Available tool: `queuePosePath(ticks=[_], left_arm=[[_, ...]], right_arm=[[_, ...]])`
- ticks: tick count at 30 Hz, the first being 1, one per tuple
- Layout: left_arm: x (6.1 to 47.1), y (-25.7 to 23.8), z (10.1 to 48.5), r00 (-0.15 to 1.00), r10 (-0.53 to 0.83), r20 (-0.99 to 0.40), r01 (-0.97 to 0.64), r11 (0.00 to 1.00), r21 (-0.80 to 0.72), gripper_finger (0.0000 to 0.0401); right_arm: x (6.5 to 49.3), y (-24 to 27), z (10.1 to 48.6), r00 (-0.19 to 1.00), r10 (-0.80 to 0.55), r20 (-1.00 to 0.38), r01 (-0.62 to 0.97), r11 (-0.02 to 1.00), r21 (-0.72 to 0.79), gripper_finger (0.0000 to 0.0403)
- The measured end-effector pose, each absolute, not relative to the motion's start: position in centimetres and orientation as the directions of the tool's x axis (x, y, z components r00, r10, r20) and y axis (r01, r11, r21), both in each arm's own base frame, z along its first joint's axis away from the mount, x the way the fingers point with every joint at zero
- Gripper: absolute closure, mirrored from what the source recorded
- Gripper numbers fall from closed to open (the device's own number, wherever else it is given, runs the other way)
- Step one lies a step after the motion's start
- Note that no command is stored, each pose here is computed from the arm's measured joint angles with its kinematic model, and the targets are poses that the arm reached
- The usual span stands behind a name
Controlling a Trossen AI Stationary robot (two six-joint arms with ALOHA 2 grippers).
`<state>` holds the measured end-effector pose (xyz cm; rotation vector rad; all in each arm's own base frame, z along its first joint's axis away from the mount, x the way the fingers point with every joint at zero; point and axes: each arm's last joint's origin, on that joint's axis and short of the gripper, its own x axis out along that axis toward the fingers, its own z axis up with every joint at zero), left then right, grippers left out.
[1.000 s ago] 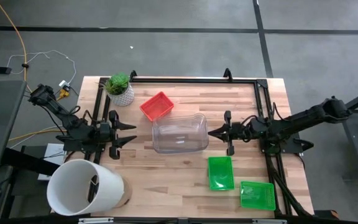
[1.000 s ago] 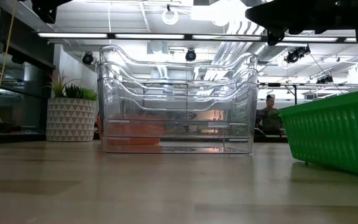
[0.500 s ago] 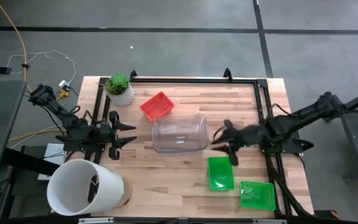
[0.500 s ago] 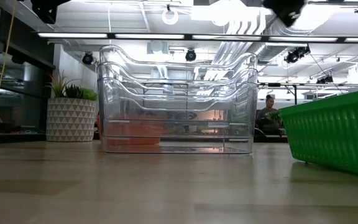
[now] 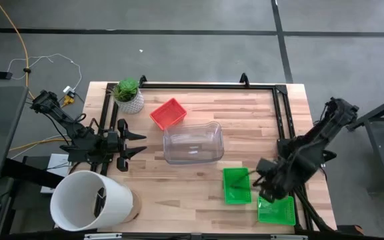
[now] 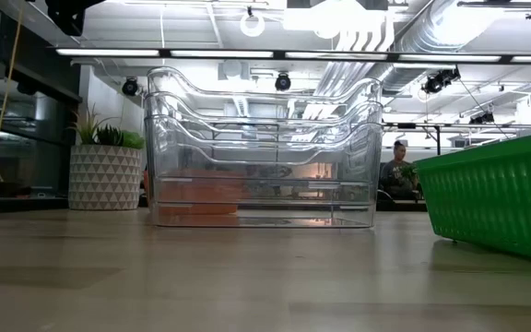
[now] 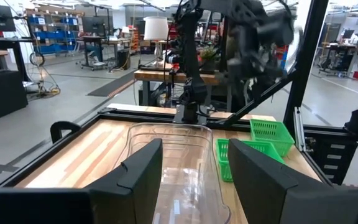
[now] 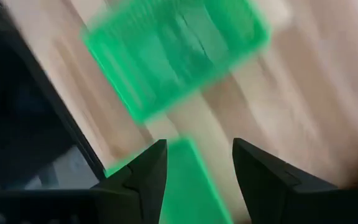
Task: Stack baskets by color
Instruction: Stack the bottom green bin on the top green bins
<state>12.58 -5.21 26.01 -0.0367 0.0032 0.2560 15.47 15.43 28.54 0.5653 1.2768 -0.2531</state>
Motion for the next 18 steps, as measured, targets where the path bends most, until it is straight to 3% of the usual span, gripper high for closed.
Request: queuePosePath(ticks=[6,18], left_arm=[[12.6,-5.2,26.0,0.967,0.253,-0.008,-0.253,0.967,-0.034,0.0229],[12.6,-5.2,26.0,0.969,0.249,-0.008,-0.249,0.968,-0.041,0.0229]], right_arm=[[14.5,18.3,25.1,0.078,0.186,-0.980,0.527,0.826,0.198,0.0234],[14.6,21.5,21.3,-0.026,0.122,-0.992,0.470,0.877,0.096,0.0234]])
